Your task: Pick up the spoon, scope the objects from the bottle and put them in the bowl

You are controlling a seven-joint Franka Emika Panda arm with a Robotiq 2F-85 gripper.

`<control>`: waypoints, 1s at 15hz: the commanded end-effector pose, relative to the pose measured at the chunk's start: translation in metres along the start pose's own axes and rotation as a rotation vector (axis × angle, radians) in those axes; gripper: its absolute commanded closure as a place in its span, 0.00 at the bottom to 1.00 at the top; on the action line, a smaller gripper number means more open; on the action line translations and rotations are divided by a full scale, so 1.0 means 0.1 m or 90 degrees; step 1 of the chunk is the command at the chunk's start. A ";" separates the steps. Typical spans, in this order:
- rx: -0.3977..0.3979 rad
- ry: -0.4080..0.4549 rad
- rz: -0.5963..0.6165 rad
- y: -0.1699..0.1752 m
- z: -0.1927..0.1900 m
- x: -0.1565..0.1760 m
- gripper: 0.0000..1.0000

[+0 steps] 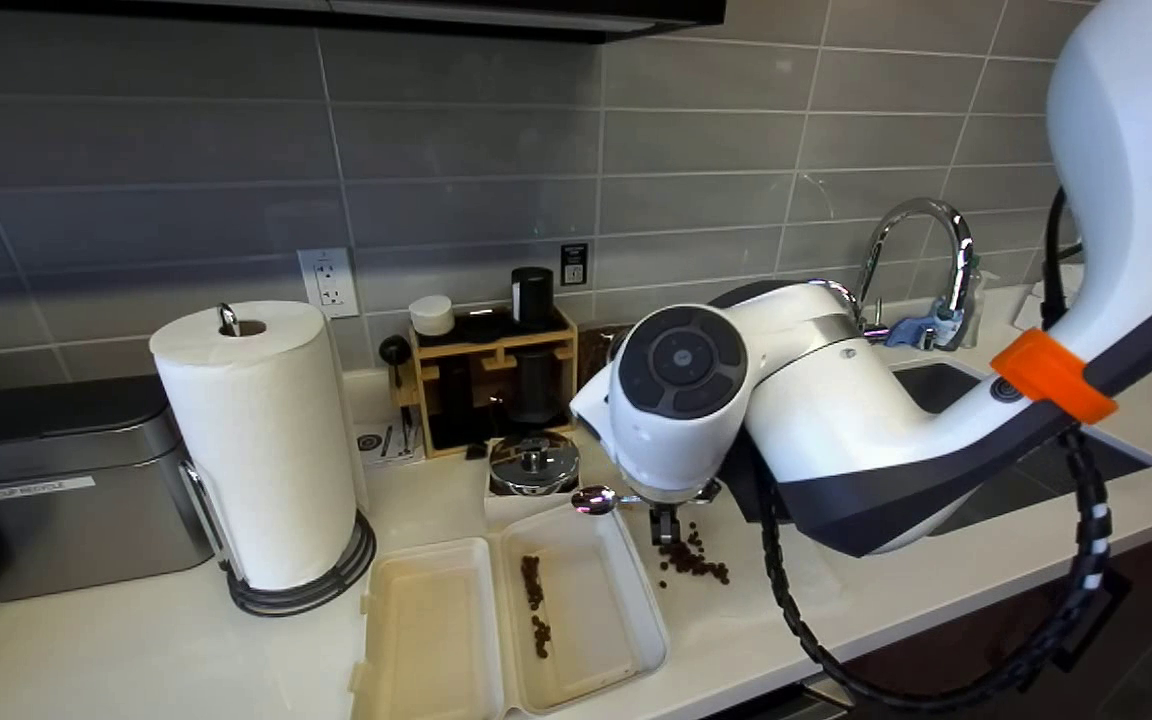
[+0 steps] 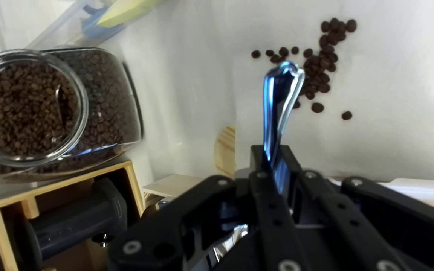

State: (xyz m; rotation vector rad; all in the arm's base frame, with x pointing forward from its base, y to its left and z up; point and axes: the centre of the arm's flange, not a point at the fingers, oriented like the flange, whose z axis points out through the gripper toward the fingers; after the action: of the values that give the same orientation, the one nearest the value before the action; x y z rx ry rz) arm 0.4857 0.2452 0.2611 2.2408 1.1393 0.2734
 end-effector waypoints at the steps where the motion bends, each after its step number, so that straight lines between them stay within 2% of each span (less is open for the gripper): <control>1: 0.085 0.032 0.093 -0.03 -0.04 -0.58 0.97; 5: 0.117 0.053 0.222 -0.13 0.05 -1.19 0.97; 6: 0.108 0.035 0.166 -0.02 0.12 -0.76 0.89; 9: 0.124 0.038 0.207 -0.08 0.12 -1.03 0.89; 12: 0.121 0.041 0.214 -0.07 0.08 -1.05 0.89; 13: 0.129 0.041 0.206 -0.02 0.13 -0.96 0.97; 15: 0.158 0.047 0.222 0.05 0.23 -0.93 0.97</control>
State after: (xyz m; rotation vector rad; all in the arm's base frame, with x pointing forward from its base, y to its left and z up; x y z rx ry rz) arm 0.4242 0.1629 0.2593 2.6109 0.8488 0.3862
